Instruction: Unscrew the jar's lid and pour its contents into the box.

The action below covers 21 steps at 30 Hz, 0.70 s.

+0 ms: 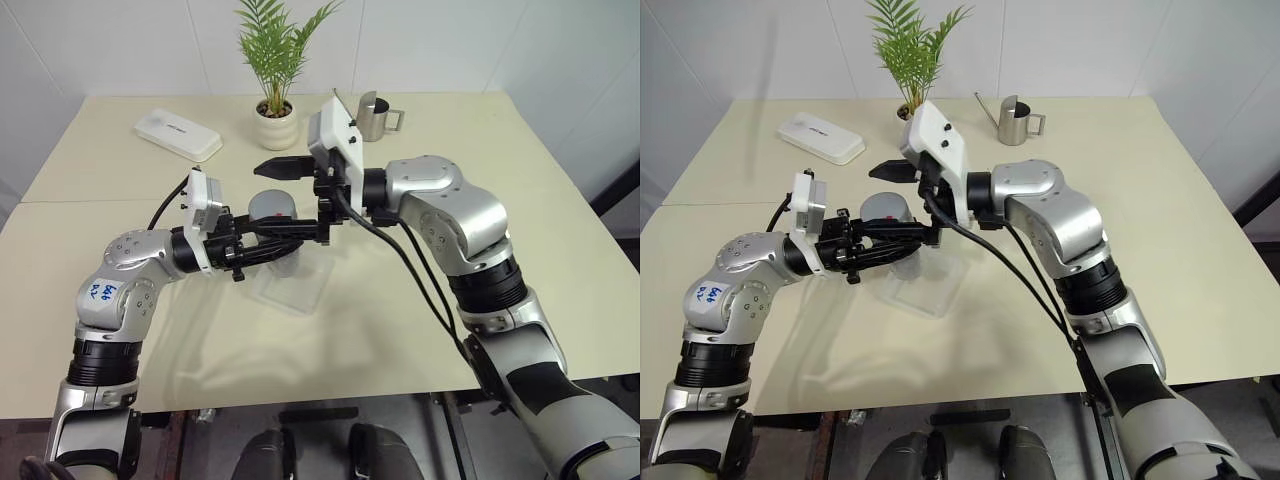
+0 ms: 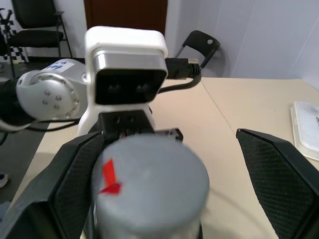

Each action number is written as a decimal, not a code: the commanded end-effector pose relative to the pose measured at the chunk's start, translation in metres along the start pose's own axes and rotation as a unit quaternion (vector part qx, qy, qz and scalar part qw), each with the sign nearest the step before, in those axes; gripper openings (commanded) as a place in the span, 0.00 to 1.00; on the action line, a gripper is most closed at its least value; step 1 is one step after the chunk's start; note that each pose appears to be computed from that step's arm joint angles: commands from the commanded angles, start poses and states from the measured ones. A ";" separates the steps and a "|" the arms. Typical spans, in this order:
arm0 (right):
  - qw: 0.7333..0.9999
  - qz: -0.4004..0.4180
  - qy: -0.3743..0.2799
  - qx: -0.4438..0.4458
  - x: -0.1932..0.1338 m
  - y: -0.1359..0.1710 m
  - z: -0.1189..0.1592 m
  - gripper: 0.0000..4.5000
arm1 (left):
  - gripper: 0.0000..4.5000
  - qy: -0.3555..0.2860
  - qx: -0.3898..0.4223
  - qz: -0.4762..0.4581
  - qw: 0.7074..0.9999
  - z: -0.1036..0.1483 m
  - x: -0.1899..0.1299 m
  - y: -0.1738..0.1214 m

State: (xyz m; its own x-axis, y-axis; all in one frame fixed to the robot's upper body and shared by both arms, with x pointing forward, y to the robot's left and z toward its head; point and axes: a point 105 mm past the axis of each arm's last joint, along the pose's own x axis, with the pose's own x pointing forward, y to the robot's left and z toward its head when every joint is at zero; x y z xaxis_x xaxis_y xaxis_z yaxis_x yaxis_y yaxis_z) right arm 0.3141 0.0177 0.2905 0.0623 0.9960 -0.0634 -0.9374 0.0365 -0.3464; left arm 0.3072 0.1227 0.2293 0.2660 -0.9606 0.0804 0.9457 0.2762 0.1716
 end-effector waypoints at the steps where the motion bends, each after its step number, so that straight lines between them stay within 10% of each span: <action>1: 0.998 -0.054 -0.020 -0.012 -0.040 -0.022 0.008 0.99 | 0.43 -0.016 0.026 -0.036 0.999 0.012 0.001 -0.015; 11: 0.997 -0.081 0.011 0.019 -0.093 -0.027 -0.014 0.99 | 0.43 -0.005 0.035 -0.017 0.999 0.012 -0.008 -0.011; 21: 0.999 -0.008 -0.049 0.020 -0.049 0.005 0.015 0.99 | 0.43 0.007 0.044 -0.013 0.999 0.011 -0.005 -0.005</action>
State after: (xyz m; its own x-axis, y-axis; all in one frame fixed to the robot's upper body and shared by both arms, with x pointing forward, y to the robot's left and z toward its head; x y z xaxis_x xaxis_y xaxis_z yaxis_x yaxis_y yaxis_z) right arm 0.3129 -0.0387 0.2902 0.0759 0.9971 0.0115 -0.9646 0.0763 -0.2523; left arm 0.3010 0.1278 0.2294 0.2548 -0.9652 0.0583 0.9428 0.2614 0.2068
